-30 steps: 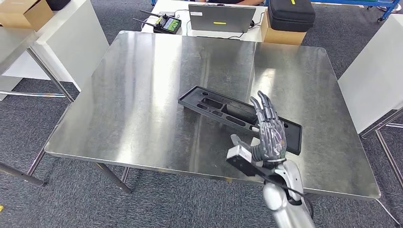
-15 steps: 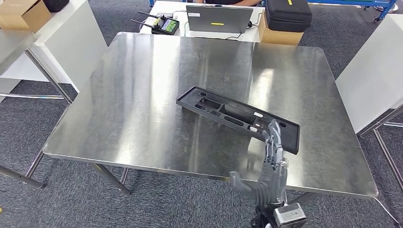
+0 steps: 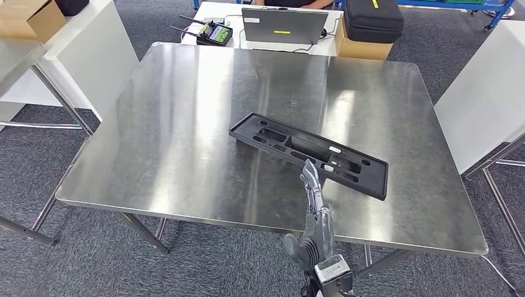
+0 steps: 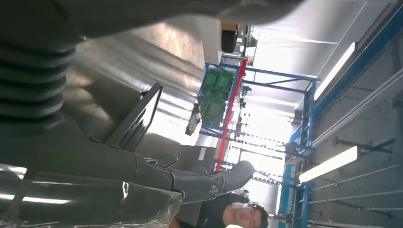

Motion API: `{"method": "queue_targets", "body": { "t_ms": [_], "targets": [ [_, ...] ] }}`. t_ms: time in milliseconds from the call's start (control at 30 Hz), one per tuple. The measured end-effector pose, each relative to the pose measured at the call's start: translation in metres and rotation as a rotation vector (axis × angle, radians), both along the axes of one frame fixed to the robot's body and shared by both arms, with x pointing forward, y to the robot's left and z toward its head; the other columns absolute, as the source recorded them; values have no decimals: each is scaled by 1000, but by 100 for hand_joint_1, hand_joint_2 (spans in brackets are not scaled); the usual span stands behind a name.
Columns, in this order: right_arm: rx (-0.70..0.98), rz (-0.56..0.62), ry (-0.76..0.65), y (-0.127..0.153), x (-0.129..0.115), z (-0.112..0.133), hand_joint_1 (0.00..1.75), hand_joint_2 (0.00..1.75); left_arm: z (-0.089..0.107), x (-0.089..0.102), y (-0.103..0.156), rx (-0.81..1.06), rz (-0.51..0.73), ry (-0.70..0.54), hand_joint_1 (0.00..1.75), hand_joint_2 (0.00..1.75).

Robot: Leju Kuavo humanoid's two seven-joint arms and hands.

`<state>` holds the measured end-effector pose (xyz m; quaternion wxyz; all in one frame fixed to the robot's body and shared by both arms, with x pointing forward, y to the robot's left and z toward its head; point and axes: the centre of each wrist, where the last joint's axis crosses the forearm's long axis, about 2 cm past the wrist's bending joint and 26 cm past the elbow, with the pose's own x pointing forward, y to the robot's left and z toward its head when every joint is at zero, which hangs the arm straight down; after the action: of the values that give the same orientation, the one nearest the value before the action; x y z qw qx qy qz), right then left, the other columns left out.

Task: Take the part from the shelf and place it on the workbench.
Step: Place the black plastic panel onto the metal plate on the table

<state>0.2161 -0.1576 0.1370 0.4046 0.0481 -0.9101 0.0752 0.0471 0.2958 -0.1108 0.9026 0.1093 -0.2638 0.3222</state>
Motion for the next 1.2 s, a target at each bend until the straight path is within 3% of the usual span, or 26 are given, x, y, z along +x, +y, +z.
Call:
{"method": "queue_targets", "body": {
  "t_ms": [700, 1200],
  "targets": [
    [48, -103, 148, -22, -6, -26, 0, 0, 0, -1, -14, -15, 168, 34, 0, 0],
    [11, -122, 174, -31, -4, -33, 0, 0, 0, 0, -20, -53, 160, -40, 0, 0]
  ]
}}
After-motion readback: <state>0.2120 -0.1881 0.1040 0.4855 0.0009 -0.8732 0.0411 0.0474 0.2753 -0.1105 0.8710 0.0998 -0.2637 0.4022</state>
